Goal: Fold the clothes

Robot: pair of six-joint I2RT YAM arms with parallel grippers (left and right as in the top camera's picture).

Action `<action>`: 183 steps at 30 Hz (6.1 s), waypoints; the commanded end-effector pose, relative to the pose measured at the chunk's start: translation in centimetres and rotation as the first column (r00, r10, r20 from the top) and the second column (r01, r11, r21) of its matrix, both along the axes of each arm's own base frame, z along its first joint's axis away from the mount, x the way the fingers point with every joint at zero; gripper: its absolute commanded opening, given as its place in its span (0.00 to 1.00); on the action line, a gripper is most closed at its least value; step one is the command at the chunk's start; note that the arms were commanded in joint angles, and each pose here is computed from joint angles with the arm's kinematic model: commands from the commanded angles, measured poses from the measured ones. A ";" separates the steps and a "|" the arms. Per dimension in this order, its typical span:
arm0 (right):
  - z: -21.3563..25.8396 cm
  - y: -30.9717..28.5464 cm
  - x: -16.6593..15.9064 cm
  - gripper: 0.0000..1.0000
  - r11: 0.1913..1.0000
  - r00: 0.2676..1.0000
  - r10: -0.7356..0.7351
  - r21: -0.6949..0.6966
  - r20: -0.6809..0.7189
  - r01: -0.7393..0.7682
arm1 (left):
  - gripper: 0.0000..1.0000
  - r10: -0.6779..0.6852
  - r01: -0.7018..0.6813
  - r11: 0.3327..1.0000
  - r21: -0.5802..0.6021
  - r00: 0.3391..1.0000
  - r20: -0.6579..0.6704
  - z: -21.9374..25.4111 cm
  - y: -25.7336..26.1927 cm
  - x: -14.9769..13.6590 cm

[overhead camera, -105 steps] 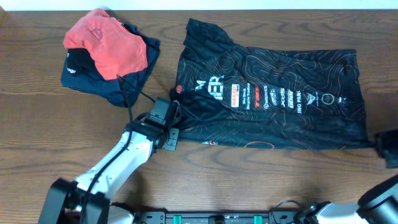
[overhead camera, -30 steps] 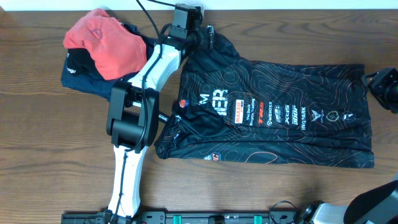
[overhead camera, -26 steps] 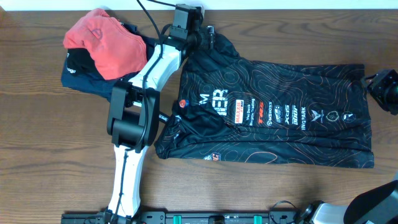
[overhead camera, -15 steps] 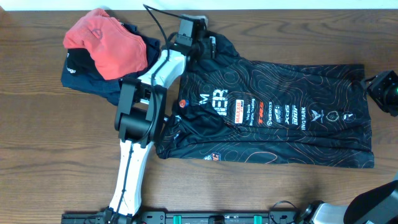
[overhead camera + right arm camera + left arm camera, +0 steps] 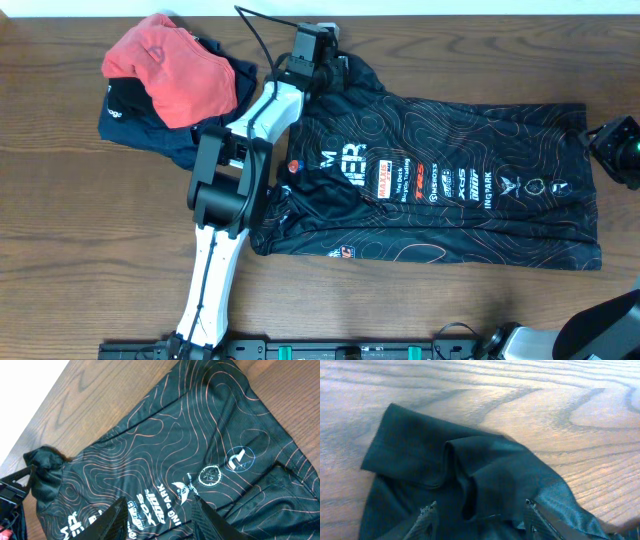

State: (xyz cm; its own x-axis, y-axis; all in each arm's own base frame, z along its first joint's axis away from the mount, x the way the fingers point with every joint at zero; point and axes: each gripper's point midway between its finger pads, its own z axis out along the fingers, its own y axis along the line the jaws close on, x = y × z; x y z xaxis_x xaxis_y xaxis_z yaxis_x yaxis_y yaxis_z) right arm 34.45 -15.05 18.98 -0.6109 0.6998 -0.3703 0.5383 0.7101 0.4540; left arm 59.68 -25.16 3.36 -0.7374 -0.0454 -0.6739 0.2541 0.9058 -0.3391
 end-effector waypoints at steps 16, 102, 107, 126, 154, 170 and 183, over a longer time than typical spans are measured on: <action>-0.2 0.5 -0.4 0.36 1.000 0.999 0.020 -0.002 -0.027 -0.020 | 0.06 -0.034 0.034 0.999 0.035 0.999 -0.002 -0.8 -0.3 -0.2; -3.7 -8.7 7.7 0.01 0.990 0.996 -0.092 -0.107 0.020 0.094 | 0.07 -0.203 0.279 0.902 0.330 0.948 -0.245 16.4 3.3 -18.0; -3.2 -8.9 4.9 0.01 0.981 0.987 -0.144 -0.143 -0.067 0.134 | 0.07 -0.220 0.357 0.868 0.346 0.900 -0.377 15.1 3.0 -22.0; -4.3 -8.8 0.2 0.01 0.967 0.943 -0.202 -0.205 -0.263 0.150 | 0.43 -0.134 0.461 0.811 0.361 0.746 -0.652 13.8 4.8 -30.3; -4.3 -9.0 0.2 0.01 0.963 0.942 -0.216 -0.214 -0.259 0.162 | 0.56 -0.244 0.424 0.853 0.304 0.839 -0.486 0.8 2.6 -24.3; -4.2 -9.0 0.3 0.01 0.963 0.941 -0.222 -0.212 -0.256 0.169 | 0.14 -0.297 0.446 0.864 0.236 0.828 -0.476 -2.2 0.6 -23.2; -4.2 -9.0 0.3 0.01 0.963 0.941 -0.222 -0.211 -0.257 0.169 | 0.06 -0.274 0.396 0.878 0.270 0.876 -0.396 4.7 2.3 -22.0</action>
